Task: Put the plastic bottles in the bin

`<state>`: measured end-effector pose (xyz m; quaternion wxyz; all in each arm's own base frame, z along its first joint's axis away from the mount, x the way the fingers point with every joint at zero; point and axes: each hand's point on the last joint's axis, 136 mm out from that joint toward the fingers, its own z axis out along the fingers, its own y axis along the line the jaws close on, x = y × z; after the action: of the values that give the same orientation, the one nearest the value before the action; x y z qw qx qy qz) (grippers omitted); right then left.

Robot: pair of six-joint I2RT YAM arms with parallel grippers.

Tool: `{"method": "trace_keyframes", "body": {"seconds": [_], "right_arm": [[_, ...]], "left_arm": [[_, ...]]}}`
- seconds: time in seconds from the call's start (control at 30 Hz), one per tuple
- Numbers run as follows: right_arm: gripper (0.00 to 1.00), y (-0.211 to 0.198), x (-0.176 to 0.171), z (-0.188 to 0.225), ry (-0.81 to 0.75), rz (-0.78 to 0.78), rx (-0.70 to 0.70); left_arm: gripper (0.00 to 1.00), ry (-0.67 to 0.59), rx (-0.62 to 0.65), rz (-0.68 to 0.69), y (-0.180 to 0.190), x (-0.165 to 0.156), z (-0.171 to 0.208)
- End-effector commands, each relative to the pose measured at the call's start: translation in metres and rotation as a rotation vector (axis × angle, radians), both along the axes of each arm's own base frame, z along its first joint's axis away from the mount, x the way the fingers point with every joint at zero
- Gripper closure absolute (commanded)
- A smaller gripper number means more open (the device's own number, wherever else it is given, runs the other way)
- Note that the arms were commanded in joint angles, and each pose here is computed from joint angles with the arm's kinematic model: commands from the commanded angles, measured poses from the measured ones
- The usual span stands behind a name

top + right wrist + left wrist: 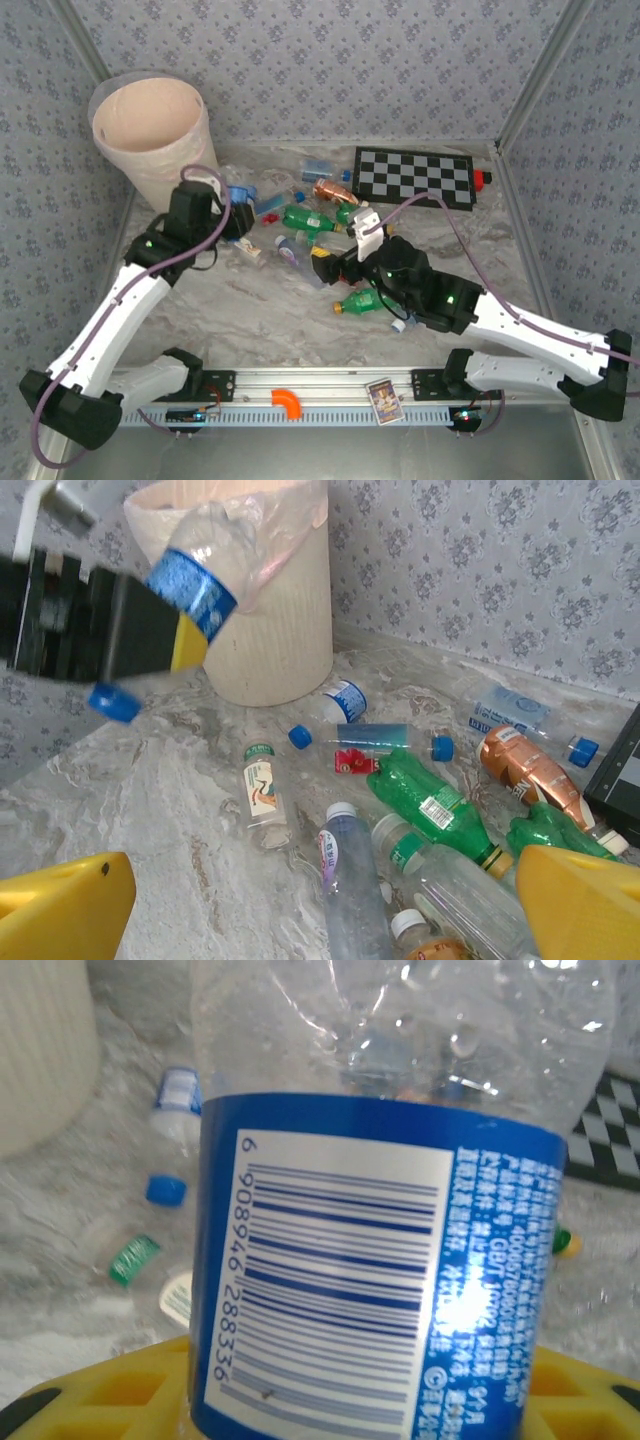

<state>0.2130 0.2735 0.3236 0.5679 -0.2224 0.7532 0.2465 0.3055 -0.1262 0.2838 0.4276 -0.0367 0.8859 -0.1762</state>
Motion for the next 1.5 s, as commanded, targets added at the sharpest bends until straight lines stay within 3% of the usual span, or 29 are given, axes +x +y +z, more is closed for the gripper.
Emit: {"method": "trace_keyframes", "body": {"seconds": [0.0,0.5,1.03,1.47], "right_arm": [[0.00,-0.009,-0.001,0.005,-0.012,-0.023,0.038],[0.01,-0.023,-0.009,0.012,-0.025,-0.021,0.057],[0.00,-0.014,-0.002,0.023,-0.012,-0.034,0.015],[0.00,0.000,0.001,0.018,-0.005,-0.011,0.002]], "left_arm": [[0.51,-0.016,0.017,0.001,0.014,0.008,0.031],[0.51,-0.166,-0.101,0.336,0.107,0.092,0.132],[0.52,-0.182,-0.217,0.515,0.157,0.149,0.136],[0.52,-0.218,-0.232,0.578,0.183,0.150,0.154]]}}
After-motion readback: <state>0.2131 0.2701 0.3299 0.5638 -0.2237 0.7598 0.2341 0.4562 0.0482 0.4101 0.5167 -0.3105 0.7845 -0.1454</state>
